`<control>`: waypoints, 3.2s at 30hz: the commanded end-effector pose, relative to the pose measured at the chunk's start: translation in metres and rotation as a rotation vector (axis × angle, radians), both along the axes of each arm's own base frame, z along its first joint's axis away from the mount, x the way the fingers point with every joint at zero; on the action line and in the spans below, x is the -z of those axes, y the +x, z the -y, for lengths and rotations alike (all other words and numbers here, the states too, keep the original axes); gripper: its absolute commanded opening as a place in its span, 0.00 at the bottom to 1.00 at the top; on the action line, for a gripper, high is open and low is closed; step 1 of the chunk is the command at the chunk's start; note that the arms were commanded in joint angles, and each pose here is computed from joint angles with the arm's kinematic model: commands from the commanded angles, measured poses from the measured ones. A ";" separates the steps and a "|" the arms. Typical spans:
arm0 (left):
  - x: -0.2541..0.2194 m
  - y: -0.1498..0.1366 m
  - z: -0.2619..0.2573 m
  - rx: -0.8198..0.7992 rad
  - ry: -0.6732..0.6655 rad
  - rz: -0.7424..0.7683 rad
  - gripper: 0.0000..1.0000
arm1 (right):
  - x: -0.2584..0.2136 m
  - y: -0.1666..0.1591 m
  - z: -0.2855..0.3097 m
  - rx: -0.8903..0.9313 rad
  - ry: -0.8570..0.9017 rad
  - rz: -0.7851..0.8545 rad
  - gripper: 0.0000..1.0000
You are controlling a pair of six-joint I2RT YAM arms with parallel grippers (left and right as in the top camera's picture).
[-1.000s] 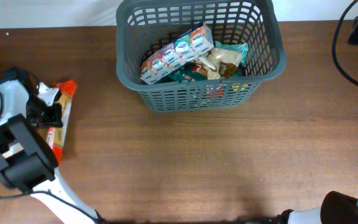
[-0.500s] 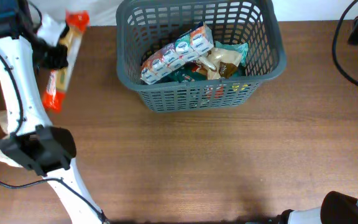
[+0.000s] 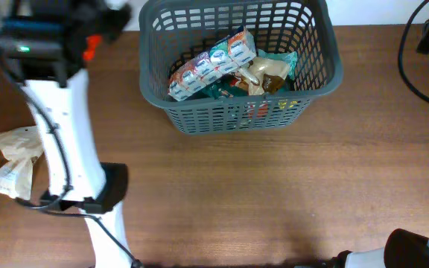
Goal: Pack container
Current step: 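Lift the spaghetti pack with the left gripper over the basket, then release the spaghetti into the basket and withdraw the left arm, then grasp the translucent patterned plastic bag with the left gripper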
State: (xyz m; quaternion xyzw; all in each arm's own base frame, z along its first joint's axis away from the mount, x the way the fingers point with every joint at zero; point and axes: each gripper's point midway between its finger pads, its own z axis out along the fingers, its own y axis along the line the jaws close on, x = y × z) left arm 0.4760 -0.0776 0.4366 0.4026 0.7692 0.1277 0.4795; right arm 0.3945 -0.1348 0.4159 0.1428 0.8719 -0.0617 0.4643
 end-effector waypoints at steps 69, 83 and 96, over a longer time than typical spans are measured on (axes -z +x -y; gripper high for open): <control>0.284 -0.149 -0.293 -1.242 -0.626 -0.558 0.67 | -0.004 -0.003 0.001 0.007 0.005 0.014 0.99; 0.358 -0.159 -0.350 -1.274 -0.276 -0.695 0.67 | -0.004 -0.003 0.001 0.007 0.005 0.014 0.99; 0.404 -0.177 -0.375 -1.144 -0.167 -0.827 0.60 | -0.004 -0.003 0.001 0.007 0.005 0.014 0.99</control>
